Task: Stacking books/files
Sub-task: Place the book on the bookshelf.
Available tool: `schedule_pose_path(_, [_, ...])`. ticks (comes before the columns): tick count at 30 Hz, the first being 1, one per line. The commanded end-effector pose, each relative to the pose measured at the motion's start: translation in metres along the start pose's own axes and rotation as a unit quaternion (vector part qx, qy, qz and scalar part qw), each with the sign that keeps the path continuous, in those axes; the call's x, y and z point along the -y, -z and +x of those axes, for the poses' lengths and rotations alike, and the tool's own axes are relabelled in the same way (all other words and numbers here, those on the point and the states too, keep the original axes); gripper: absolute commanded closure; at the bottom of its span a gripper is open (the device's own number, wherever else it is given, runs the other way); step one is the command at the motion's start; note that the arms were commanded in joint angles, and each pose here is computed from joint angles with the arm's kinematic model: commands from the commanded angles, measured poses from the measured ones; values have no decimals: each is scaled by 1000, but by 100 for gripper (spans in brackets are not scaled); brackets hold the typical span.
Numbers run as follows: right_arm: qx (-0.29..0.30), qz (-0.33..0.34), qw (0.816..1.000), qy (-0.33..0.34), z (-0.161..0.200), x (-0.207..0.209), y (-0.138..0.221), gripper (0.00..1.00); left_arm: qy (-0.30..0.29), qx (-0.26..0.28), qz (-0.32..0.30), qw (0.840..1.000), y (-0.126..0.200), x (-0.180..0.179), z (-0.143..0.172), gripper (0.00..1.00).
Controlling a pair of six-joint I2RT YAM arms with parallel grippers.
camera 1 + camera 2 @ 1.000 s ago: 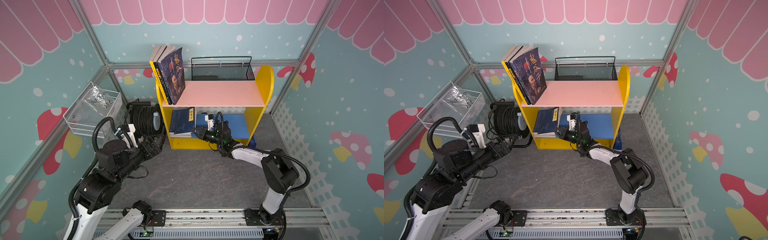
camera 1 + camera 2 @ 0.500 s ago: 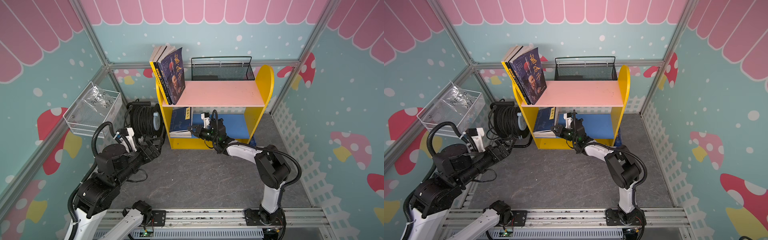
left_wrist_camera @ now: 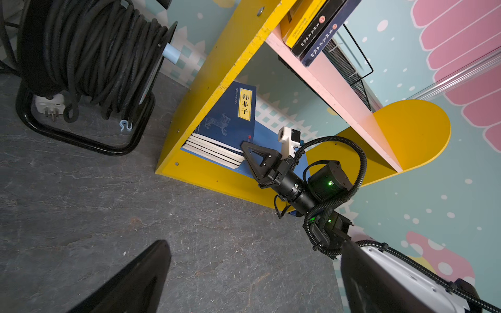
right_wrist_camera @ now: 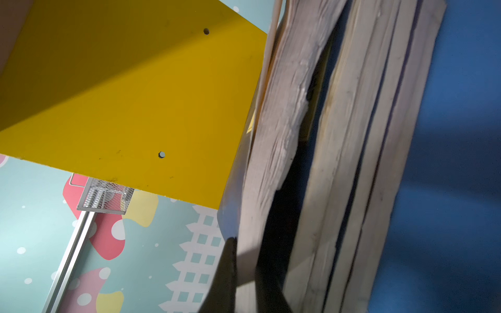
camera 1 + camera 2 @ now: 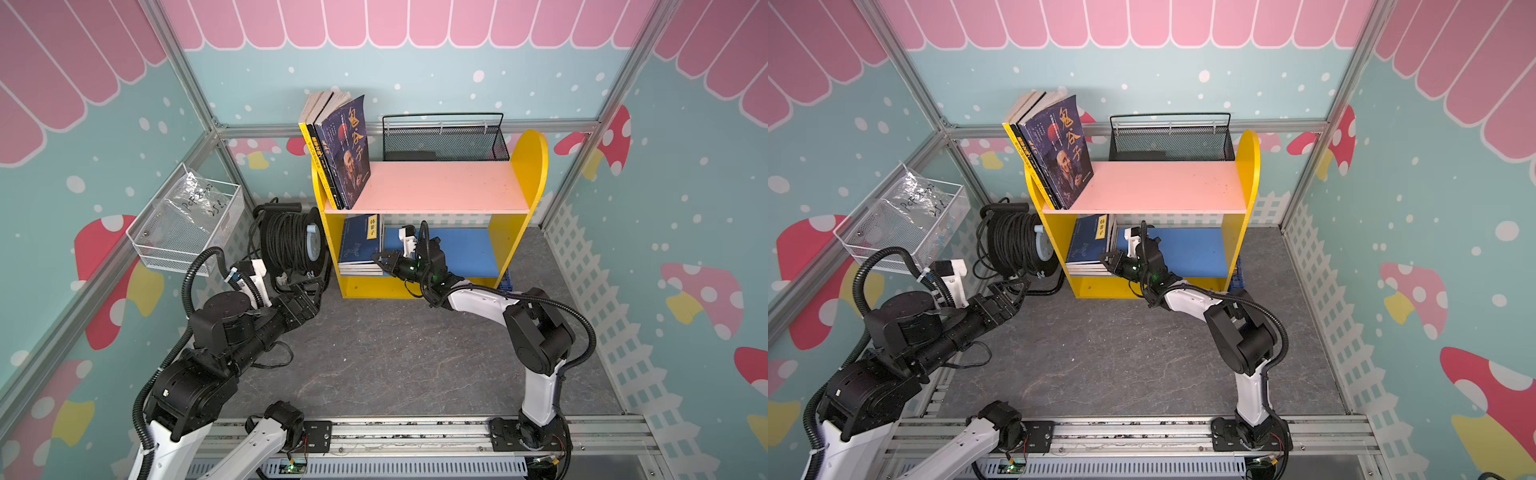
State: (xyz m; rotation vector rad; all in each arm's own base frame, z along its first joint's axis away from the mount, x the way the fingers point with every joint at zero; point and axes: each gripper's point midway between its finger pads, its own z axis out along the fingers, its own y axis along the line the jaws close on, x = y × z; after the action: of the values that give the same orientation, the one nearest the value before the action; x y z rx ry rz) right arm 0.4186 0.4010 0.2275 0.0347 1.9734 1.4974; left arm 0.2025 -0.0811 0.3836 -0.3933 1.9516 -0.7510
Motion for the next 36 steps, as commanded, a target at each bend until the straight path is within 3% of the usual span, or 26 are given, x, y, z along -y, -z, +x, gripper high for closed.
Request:
schedule_pose_path(1, [-1,18,1000,-6,6,10,-4,100,7,-2,-17,1000,1,-9,4,1])
schedule_pose_path(13, [-21,18,999,-17,22,12,-4,99,10,-5,-19,1000,-1,-12,7,1])
schedule_pose_path(18, [-20,22,1000,-10,21,11,-4,87,12,-9,-19,1000,-2,-12,9,1])
schedule_pose_path(28, [-29,51,998,4,19,11,-5,85,21,-9,-18,1000,-3,-15,12,1])
schedule_pose_path(31, [-25,60,998,4,17,10,-2,74,23,-9,-15,1000,-2,-15,13,1])
schedule_pose_path(36, [-22,64,998,4,14,7,-2,71,25,-13,-13,1000,-5,-16,16,1])
